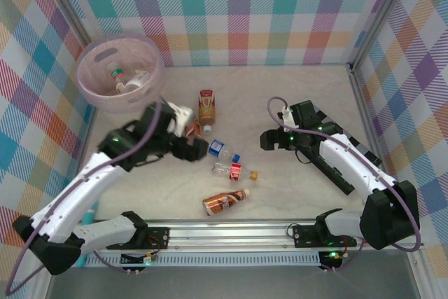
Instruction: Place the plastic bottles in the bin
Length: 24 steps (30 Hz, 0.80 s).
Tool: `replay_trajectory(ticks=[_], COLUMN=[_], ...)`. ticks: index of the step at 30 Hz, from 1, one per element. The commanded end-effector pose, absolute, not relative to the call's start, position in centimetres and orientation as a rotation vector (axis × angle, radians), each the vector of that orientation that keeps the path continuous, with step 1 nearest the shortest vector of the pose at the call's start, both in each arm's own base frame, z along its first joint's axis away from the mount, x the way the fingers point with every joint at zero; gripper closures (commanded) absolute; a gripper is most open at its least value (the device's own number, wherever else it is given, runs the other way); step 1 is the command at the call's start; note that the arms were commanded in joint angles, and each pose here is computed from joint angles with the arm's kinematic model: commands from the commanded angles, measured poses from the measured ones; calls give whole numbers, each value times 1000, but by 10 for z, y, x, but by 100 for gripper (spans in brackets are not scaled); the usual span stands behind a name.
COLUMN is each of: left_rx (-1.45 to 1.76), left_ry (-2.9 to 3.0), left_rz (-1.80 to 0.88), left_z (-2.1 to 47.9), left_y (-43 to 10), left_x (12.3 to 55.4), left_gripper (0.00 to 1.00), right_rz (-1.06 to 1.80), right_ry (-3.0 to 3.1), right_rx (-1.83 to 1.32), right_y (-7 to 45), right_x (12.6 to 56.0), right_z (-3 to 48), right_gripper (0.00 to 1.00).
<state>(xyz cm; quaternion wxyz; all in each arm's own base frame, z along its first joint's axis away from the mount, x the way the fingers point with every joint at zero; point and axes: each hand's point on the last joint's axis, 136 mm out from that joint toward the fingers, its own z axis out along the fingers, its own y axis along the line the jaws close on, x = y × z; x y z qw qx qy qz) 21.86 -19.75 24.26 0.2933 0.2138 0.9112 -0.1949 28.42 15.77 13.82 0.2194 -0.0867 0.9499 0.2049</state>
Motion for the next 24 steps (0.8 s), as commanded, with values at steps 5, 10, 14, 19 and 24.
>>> replay_trajectory(ticks=[5, 10, 14, 19, 24], left_rx=[813, 1008, 1119, 1199, 1250], left_ry=[2495, 2525, 2560, 2603, 2647], left_rz=[-558, -452, -394, -297, -220], left_z=[166, 125, 100, 73, 47], left_y=[-241, -260, -268, -270, -270], left_x=[162, 141, 135, 133, 131], left_gripper=[1, 0, 0, 0, 0], right_rz=[599, 623, 614, 611, 619], right_ry=[2628, 2633, 2633, 2629, 2634], right_rx=[-221, -215, -216, -222, -220], right_y=[159, 162, 160, 159, 160], right_x=[283, 281, 279, 279, 278], right_z=[143, 140, 141, 141, 138], right_gripper=[4, 4, 4, 4, 4])
